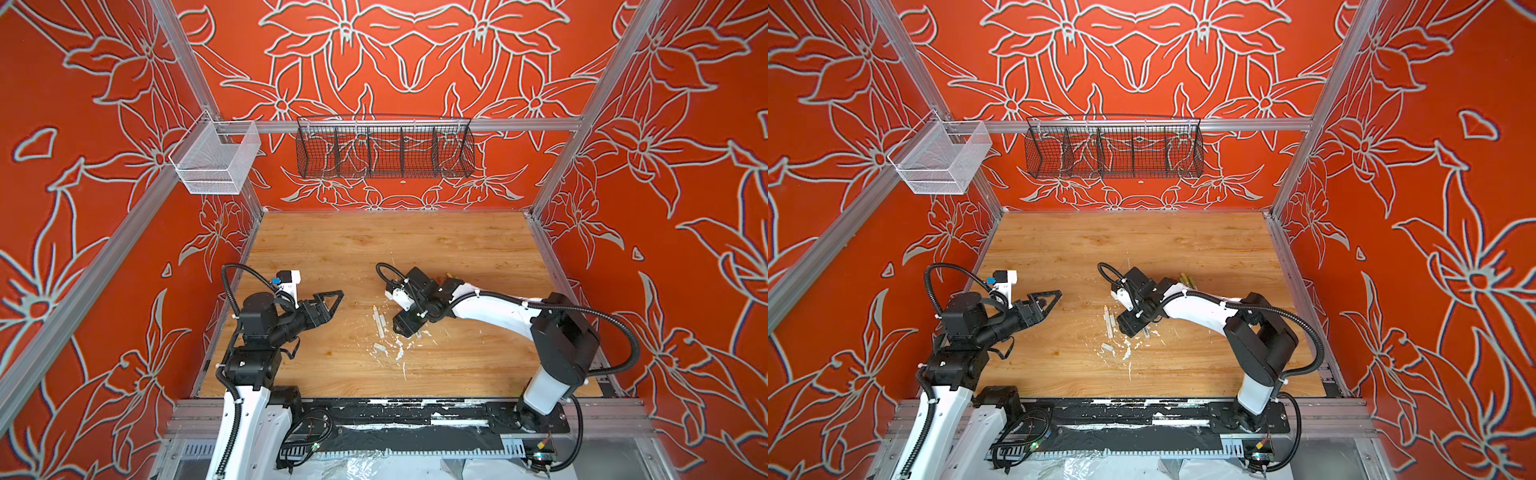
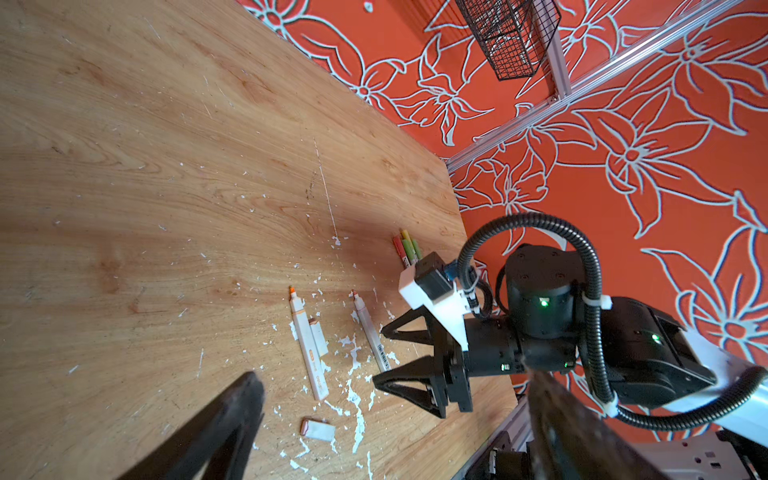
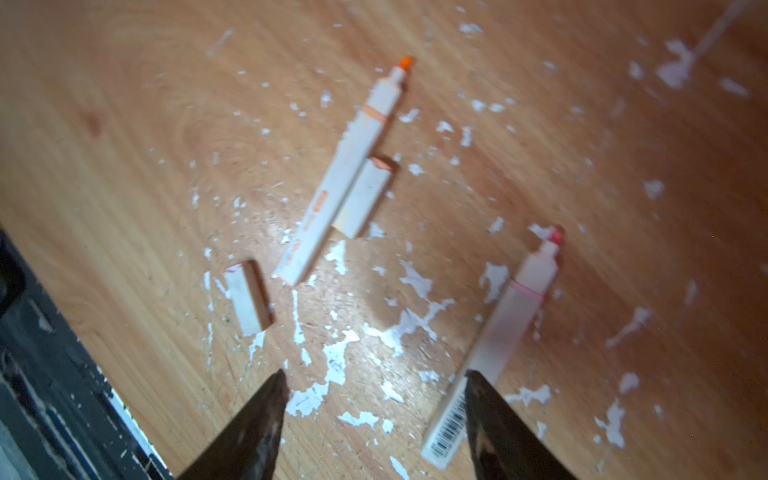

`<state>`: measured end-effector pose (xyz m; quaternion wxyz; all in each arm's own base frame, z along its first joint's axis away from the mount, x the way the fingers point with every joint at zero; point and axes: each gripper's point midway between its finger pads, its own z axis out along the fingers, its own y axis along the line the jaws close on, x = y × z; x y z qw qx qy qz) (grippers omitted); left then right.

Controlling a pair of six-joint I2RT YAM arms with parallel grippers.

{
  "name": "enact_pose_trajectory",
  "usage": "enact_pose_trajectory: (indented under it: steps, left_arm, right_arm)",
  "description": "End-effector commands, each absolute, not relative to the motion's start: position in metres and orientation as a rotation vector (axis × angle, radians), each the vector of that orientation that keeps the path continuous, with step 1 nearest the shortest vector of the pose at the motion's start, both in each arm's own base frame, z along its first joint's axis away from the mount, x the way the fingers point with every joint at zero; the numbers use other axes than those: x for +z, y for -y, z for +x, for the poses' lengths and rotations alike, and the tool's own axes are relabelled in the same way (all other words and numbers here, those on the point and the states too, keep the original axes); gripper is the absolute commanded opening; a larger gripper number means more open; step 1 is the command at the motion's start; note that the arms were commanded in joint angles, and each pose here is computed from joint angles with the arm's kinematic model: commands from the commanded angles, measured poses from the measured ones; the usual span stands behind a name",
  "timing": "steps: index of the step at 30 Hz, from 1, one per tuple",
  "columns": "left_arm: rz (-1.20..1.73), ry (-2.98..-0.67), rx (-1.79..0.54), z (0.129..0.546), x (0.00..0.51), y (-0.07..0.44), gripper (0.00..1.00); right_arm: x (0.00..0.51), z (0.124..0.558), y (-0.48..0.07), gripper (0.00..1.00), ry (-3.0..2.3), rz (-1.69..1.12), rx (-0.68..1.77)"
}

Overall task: Insert the pens into the pen caps
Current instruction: 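Move the right gripper over the pink cap on the table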

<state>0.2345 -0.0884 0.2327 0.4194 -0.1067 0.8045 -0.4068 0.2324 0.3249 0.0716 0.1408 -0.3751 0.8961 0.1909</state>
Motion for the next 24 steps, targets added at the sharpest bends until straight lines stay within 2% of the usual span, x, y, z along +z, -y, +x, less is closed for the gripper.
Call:
enact_pose_trajectory:
  steps: [1, 5, 10, 19, 22, 24]
  left_arm:
    - [-0.27, -1.999, -0.999, 0.235, 0.234, 0.085, 0.97]
    - [-0.29, -1.997, -0.967, 0.235, 0.233, 0.081, 0.97]
    - [-0.324, -1.984, -0.905, 0.234, 0.232, 0.073, 0.97]
    - [-0.33, -1.966, -0.864, 0.23, 0.237, 0.068, 0.97]
    - [-0.332, -1.965, -0.86, 0.23, 0.237, 0.067, 0.97]
    - [-0.335, -1.965, -0.857, 0.23, 0.237, 0.067, 0.97]
  right_arm:
    - [0.067, 0.208, -0.346, 0.6, -2.528, -1.225, 0.647]
    - [0.052, 0.187, -0.358, 0.52, -2.509, -1.332, 0.632]
    - [0.035, 0.174, -0.366, 0.49, -2.506, -1.4, 0.573]
    - [0.012, 0.178, -0.368, 0.43, -2.518, -1.437, 0.367]
    - [0.01, 0.177, -0.369, 0.36, -2.506, -1.463, 0.325]
    - [0.01, 0.178, -0.368, 0.27, -2.503, -1.472, 0.293]
